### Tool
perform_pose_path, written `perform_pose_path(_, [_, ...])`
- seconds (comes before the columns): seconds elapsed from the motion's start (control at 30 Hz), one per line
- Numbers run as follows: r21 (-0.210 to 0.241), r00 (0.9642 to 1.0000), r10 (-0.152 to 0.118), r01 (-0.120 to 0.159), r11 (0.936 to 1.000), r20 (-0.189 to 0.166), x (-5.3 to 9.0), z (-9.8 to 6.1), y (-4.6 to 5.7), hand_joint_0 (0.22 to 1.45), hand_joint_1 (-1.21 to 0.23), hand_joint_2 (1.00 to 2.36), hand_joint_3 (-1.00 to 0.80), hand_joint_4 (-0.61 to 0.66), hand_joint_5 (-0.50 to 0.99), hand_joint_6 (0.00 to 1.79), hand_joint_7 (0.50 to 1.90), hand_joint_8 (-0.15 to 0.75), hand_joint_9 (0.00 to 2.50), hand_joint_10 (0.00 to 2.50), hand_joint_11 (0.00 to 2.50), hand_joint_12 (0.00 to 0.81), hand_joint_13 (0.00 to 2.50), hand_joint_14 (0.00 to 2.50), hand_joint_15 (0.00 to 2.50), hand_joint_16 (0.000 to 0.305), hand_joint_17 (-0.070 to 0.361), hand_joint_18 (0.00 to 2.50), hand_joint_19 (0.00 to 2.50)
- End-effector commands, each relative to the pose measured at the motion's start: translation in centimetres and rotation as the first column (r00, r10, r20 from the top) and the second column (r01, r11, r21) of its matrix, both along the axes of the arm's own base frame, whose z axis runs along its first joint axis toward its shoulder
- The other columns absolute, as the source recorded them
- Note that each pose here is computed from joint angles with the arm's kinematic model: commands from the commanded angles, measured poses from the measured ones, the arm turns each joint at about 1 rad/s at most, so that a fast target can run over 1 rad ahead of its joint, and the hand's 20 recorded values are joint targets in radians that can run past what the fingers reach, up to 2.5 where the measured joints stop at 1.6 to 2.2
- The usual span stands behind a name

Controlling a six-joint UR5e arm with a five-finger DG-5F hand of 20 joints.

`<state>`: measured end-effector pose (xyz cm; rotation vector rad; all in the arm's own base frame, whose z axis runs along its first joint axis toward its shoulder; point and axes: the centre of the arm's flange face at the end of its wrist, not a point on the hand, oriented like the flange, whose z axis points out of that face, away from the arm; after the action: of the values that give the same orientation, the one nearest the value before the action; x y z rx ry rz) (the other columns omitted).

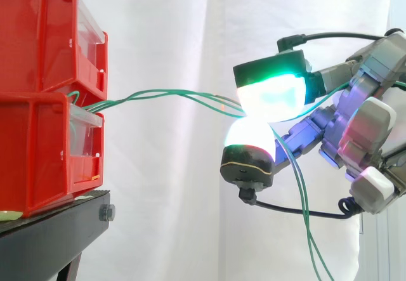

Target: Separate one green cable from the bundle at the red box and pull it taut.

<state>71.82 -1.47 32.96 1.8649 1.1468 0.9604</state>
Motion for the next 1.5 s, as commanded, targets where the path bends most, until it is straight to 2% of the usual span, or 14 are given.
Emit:
perform_pose_path(0.0, [0.001, 1.0, 0.0, 0.0, 1.0, 0.003, 0.1, 0.2, 0.0, 0.74, -0.79, 1.02, -0.17, 0.07, 0.14, 0.5, 1.29, 0.231, 2.01, 0.02, 0.59, 0.381, 1.5, 0.02, 0.63, 0.053, 0.12, 1.19, 0.45])
perform_pose_path(0.17, [-0.021, 0.9999, 0.012, -0.013, 0.9997, -0.01, 0.0, 1.3, 0.1, 0.74, -0.78, 1.02, -0.17, 0.08, 0.14, 0.5, 1.29, 0.234, 2.01, 0.02, 0.59, 0.378, 1.5, 0.02, 0.62, 0.054, 0.121, 1.19, 0.45])
perform_pose_path(0.2, [-0.033, 0.9996, 0.016, -0.016, 0.9993, -0.023, -0.2, 1.6, 0.0, 0.73, -0.78, 1.02, -0.17, 0.08, 0.14, 0.5, 1.28, 0.235, 2.01, 0.02, 0.58, 0.379, 1.5, 0.02, 0.62, 0.054, 0.121, 1.19, 0.45])
perform_pose_path(0.37, [-0.079, 0.9982, 0.036, -0.04, 0.9961, -0.047, -0.3, 1.5, 0.0, 0.73, -0.78, 1.02, -0.18, 0.07, 0.14, 0.5, 1.29, 0.234, 2.01, 0.02, 0.58, 0.378, 1.5, 0.02, 0.62, 0.054, 0.121, 1.19, 0.45])
perform_pose_path(0.47, [-0.132, 0.9975, 0.041, -0.048, 0.9901, -0.057, -0.3, 1.6, -0.4, 0.73, -0.78, 1.02, -0.19, 0.07, 0.14, 0.5, 1.29, 0.233, 2.01, 0.02, 0.57, 0.377, 1.5, 0.02, 0.61, 0.054, 0.121, 1.19, 0.45])
perform_pose_path(0.53, [-0.175, 0.9969, 0.04, -0.051, 0.9832, -0.068, -0.3, 1.6, -0.7, 0.73, -0.78, 1.02, -0.19, 0.07, 0.14, 0.5, 1.28, 0.233, 2.01, 0.02, 0.57, 0.379, 1.5, 0.02, 0.62, 0.054, 0.121, 1.19, 0.44])
perform_pose_path(0.87, [-0.181, 0.9969, 0.041, -0.053, 0.9822, -0.067, -0.3, 1.8, -0.7, 0.73, -0.77, 1.02, -0.2, 0.07, 0.13, 0.5, 1.29, 0.231, 2.01, 0.02, 0.58, 0.377, 1.5, 0.02, 0.63, 0.054, 0.121, 1.19, 0.44])
perform_pose_path(1.03, [-0.184, 0.9976, 0.045, -0.054, 0.9814, -0.052, -0.1, 2.6, -0.7, 0.73, -0.77, 1.02, -0.2, 0.07, 0.13, 0.5, 1.28, 0.227, 2.01, 0.02, 0.57, 0.377, 1.5, 0.02, 0.62, 0.054, 0.121, 1.19, 0.44])
perform_pose_path(1.13, [-0.182, 0.998, 0.049, -0.056, 0.9817, -0.04, 0.0, 3.2, -0.3, 0.73, -0.77, 1.02, -0.21, 0.07, 0.13, 0.5, 1.28, 0.224, 2.01, 0.02, 0.57, 0.377, 1.5, 0.02, 0.62, 0.053, 0.12, 1.19, 0.45])
perform_pose_path(1.27, [-0.186, 0.9978, 0.051, -0.058, 0.9808, -0.042, 0.0, 3.6, -0.3, 0.73, -0.77, 1.02, -0.21, 0.07, 0.13, 0.5, 1.28, 0.234, 2.01, 0.02, 0.58, 0.381, 1.51, 0.02, 0.62, 0.053, 0.12, 1.19, 0.44])
perform_pose_path(1.37, [-0.189, 0.9977, 0.051, -0.059, 0.9802, -0.045, 0.0, 3.8, -0.5, 0.72, -0.77, 1.02, -0.25, 0.06, 0.13, 0.5, 1.28, 0.23, 2.01, 0.02, 0.58, 0.373, 1.51, 0.02, 0.62, 0.054, 0.122, 1.19, 0.44])
perform_pose_path(1.47, [-0.19, 0.9975, 0.051, -0.059, 0.98, -0.05, 0.0, 3.7, -0.5, 0.69, -0.75, 1.01, -0.39, 0.08, 0.13, 0.5, 1.29, 0.225, 2.01, 0.02, 0.58, 0.376, 1.51, 0.02, 0.62, 0.055, 0.123, 1.19, 0.45])
